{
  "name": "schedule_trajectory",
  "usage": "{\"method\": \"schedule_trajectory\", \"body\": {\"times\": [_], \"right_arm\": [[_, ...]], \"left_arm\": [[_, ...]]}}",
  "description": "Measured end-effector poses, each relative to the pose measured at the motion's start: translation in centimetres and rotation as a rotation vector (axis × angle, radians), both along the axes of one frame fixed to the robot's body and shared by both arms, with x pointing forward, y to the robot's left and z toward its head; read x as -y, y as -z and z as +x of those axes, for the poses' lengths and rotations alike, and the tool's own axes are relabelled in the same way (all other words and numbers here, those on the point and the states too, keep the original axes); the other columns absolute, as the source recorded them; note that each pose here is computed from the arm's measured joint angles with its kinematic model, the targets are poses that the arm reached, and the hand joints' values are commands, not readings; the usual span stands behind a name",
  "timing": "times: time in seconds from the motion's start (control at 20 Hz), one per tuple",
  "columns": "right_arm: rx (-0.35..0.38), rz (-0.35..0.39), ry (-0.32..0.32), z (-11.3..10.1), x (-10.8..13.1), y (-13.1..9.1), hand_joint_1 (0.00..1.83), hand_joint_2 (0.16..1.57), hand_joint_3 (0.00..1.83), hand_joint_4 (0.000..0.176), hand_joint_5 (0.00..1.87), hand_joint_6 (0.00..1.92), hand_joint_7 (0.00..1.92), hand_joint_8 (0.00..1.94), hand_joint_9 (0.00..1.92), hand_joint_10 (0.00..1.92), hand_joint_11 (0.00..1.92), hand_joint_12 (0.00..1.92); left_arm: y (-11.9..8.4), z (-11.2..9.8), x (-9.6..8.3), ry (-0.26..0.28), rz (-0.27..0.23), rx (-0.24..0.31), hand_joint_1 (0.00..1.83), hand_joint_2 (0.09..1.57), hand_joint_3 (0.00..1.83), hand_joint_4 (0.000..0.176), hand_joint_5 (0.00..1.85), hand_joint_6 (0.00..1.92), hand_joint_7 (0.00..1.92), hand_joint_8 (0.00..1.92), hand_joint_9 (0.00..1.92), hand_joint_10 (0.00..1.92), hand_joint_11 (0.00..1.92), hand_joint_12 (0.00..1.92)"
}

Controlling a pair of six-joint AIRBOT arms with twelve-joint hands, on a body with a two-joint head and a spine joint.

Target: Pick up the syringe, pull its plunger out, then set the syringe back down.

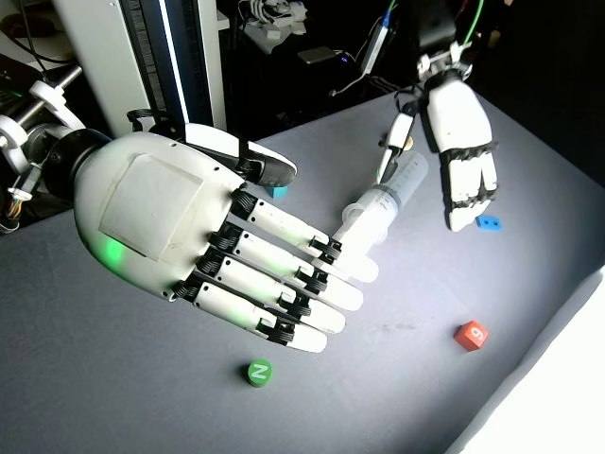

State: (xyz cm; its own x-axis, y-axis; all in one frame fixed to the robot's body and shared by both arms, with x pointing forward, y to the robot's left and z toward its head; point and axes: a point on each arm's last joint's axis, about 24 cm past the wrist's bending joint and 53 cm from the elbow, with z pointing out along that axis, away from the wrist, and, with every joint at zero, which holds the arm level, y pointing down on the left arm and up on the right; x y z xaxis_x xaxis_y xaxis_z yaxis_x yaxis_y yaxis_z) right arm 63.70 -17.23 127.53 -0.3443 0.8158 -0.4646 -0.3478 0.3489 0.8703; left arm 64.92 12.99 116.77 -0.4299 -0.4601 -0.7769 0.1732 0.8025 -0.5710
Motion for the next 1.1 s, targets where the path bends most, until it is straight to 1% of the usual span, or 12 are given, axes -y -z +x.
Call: {"method": "schedule_trajectory", "body": {"times": [0.05,0.1,0.15,0.25,0.3,0.45,0.55,0.7,0.8,0.9,0.95,1.1], "right_arm": [[-0.001,-0.001,0.000,0.0,0.0,0.0,0.54,1.02,0.00,0.000,0.06,0.01,0.16,0.02,0.21,0.05,0.00,0.64],[-0.003,-0.002,-0.001,0.0,0.0,0.1,0.55,1.01,0.00,0.000,0.12,0.02,0.29,0.06,0.32,0.12,0.00,0.99],[0.001,-0.004,-0.003,0.0,-0.1,0.0,0.76,0.86,0.00,0.000,0.27,1.42,0.28,1.76,0.39,1.78,0.39,1.88],[0.000,-0.013,-0.008,-0.2,-0.3,0.2,0.62,0.89,0.00,0.000,0.50,1.90,0.63,1.93,0.70,1.92,0.83,1.92],[-0.003,-0.017,-0.012,-0.3,-0.5,0.3,0.43,0.98,0.02,0.000,1.18,1.92,1.21,1.94,1.20,1.92,1.29,1.92],[-0.009,-0.030,-0.019,-0.4,-0.7,0.7,0.52,1.45,0.03,0.008,1.64,1.92,1.73,1.94,1.75,1.92,1.88,1.92],[-0.006,-0.032,-0.024,-0.5,-0.8,0.7,0.94,1.47,0.00,0.013,1.61,1.92,1.74,1.94,1.78,1.92,1.89,1.92],[-0.001,-0.031,-0.024,-0.6,-0.9,0.5,1.09,1.41,0.00,0.089,1.52,1.92,1.68,1.94,1.75,1.92,1.85,1.92],[0.002,-0.031,-0.024,-0.6,-0.9,0.5,1.09,1.39,0.00,0.081,1.52,1.92,1.66,1.94,1.73,1.92,1.82,1.92],[0.008,-0.039,-0.029,-0.7,-1.0,0.4,1.15,1.37,0.00,0.063,1.52,1.92,1.66,1.94,1.73,1.92,1.83,1.92],[0.013,-0.045,-0.032,-0.7,-1.1,0.4,1.16,1.36,0.00,0.000,1.52,1.92,1.65,1.94,1.72,1.92,1.81,1.92],[0.029,-0.061,-0.038,-0.9,-1.3,0.3,1.17,1.35,0.00,0.000,1.53,1.92,1.64,1.94,1.71,1.92,1.79,1.92]], "left_arm": [[-0.8,-0.2,0.6,0.023,-0.001,0.009,0.64,0.95,0.00,0.000,0.42,0.03,0.60,0.06,0.61,0.07,0.20,0.89],[-1.5,-0.4,1.2,0.043,-0.001,0.017,0.64,0.92,0.00,0.000,0.53,0.08,0.54,0.56,0.48,0.75,0.24,1.17],[-2.4,-0.6,1.7,0.058,-0.006,0.025,0.39,0.93,0.01,0.000,0.33,1.81,0.44,1.87,0.43,1.87,0.32,1.89],[-3.3,-0.6,2.0,0.065,-0.002,0.035,0.26,1.00,0.01,0.000,1.28,1.92,1.40,1.92,1.35,1.92,1.19,1.92],[-3.8,-0.6,1.8,0.057,-0.014,0.036,0.43,1.02,0.01,0.000,1.56,1.92,1.64,1.92,1.65,1.92,1.57,1.92],[-4.3,-0.7,1.0,0.039,-0.020,0.042,1.04,1.26,0.03,0.042,1.65,1.92,1.77,1.92,1.85,1.92,1.90,1.92],[-5.3,-0.7,1.3,0.043,-0.025,0.061,1.23,1.30,0.01,0.128,1.62,1.92,1.75,1.92,1.84,1.92,1.91,1.92],[-5.7,-0.7,1.4,0.046,-0.023,0.067,1.34,1.30,0.00,0.153,1.60,1.92,1.68,1.92,1.76,1.92,1.81,1.92],[-5.6,-0.8,1.6,0.056,-0.029,0.061,1.32,1.30,0.00,0.073,1.58,1.92,1.64,1.92,1.69,1.92,1.69,1.92],[-5.8,-0.8,1.3,0.052,-0.028,0.065,1.36,1.31,0.01,0.050,1.60,1.92,1.66,1.92,1.70,1.92,1.66,1.92],[-5.8,-0.7,1.2,0.050,-0.027,0.067,1.33,1.32,0.02,0.002,1.62,1.92,1.66,1.92,1.69,1.92,1.66,1.92],[-5.8,-0.7,1.2,0.049,-0.026,0.067,1.35,1.30,0.01,0.000,1.61,1.92,1.63,1.92,1.66,1.92,1.63,1.92]]}}
